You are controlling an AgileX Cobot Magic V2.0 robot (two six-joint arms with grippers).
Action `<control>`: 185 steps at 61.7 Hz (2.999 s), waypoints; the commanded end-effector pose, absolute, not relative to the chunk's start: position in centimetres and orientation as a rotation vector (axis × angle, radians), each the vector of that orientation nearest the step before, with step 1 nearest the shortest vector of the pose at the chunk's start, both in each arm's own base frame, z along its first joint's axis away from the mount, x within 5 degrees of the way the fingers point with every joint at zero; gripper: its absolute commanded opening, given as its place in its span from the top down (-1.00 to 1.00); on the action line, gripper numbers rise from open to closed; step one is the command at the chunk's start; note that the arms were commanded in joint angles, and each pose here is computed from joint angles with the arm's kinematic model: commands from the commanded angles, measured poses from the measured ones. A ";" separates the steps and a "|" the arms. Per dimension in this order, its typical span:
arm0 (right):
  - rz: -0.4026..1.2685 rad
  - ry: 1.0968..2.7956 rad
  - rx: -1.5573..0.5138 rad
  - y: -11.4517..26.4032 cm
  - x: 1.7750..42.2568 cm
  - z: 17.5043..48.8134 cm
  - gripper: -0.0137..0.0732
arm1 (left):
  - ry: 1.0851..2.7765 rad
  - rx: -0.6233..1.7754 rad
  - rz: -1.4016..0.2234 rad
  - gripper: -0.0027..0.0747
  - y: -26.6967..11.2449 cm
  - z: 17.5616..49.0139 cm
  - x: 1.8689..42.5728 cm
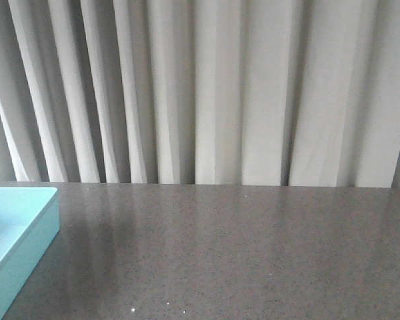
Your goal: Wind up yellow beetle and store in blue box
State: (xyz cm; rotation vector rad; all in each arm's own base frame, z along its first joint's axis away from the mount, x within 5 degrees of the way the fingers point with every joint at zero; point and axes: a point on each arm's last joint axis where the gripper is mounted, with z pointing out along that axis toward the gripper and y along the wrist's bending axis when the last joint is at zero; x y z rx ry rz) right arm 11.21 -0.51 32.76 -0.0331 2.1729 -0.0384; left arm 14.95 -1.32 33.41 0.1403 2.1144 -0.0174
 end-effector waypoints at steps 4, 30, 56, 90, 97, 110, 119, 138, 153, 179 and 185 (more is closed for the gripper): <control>-0.028 2.087 -0.022 -0.5 11.6 34.1 -0.35 | 1.968 0.123 -0.038 -0.33 -1.3 34.0 14.1; -0.025 2.117 -0.026 -0.4 11.4 33.8 0.63 | 1.951 0.122 -0.039 0.71 -1.3 34.1 14.0; -0.024 2.146 -0.030 -0.4 11.3 33.6 0.70 | 1.962 0.122 -0.038 0.95 -1.3 34.0 14.0; -0.029 2.146 -0.031 -0.4 11.3 33.6 0.70 | 1.595 0.041 -0.056 0.95 -0.4 25.7 6.7; -0.029 2.146 -0.031 -0.4 11.3 33.6 0.70 | 1.493 0.018 -0.064 0.95 -0.3 23.2 6.3; -0.029 2.146 -0.031 -0.4 11.3 33.6 0.70 | 1.387 0.017 -0.064 0.95 -0.3 21.7 5.3; -0.028 2.148 -0.032 -0.4 11.2 33.6 0.70 | 1.413 0.020 -0.061 0.95 -0.3 21.4 5.4; -0.028 2.151 -0.032 -0.4 11.2 33.6 0.70 | 1.428 0.021 -0.060 0.95 -0.3 21.3 5.4; -0.028 2.151 -0.032 -0.4 11.2 33.6 0.70 | 1.428 0.021 -0.060 0.95 -0.3 21.3 5.4; -0.127 1.812 -0.056 -0.4 7.7 31.5 0.70 | 1.428 0.021 -0.060 0.95 -0.3 21.3 5.4; -0.140 1.631 -0.044 -0.4 6.3 29.0 0.70 | 1.428 0.021 -0.060 0.95 -0.3 21.3 5.4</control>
